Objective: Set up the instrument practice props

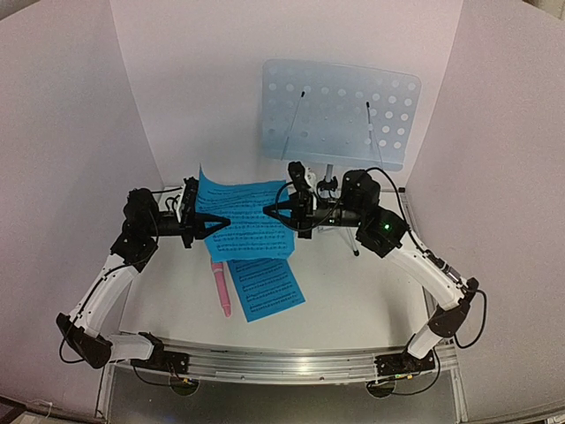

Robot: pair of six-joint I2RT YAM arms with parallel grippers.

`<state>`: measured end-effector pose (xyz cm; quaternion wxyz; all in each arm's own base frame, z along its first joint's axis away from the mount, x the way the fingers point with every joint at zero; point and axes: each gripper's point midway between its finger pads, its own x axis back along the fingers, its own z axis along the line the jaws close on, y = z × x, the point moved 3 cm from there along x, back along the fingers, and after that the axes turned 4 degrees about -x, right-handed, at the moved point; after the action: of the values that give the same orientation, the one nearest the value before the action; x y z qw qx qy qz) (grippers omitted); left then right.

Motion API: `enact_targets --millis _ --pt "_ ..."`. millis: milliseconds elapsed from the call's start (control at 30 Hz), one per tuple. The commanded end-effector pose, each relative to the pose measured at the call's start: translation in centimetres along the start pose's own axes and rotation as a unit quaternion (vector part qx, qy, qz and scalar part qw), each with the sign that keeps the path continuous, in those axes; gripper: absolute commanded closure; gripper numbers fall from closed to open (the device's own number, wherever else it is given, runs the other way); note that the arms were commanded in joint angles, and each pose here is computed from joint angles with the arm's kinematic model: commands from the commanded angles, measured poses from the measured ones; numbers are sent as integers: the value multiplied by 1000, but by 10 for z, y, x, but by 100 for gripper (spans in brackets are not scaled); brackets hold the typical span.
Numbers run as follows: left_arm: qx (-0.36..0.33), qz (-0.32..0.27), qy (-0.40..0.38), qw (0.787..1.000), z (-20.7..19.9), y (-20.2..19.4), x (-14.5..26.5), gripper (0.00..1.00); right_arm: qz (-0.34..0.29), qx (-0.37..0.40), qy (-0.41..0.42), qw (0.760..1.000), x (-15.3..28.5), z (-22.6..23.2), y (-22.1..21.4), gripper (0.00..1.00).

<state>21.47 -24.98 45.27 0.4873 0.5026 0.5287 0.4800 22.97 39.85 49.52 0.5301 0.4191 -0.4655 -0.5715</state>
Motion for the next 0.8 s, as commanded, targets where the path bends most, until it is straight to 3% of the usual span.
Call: enact_targets --millis 0,167,200,267,333,533,767 --pt "-29 -12 18 999 -3 18 4 100 3 -12 6 1000 2 -3 -6 100" --pt "-47 -2 51 998 4 20 11 100 22 -32 0 999 6 -8 -26 100" --pt "-48 0 53 997 4 19 12 95 20 -26 -3 999 9 -7 -25 100" --pt "-45 0 50 998 1 19 13 67 10 -8 -8 1000 16 -2 -17 100" --pt "-45 -1 37 998 -4 18 13 62 -1 9 -7 1000 23 3 -9 100" --pt "-42 2 9 999 -10 12 12 78 -27 26 -6 999 34 13 11 100" --pt "-48 1 -5 999 -11 16 10 76 -25 20 -8 999 28 8 10 100"
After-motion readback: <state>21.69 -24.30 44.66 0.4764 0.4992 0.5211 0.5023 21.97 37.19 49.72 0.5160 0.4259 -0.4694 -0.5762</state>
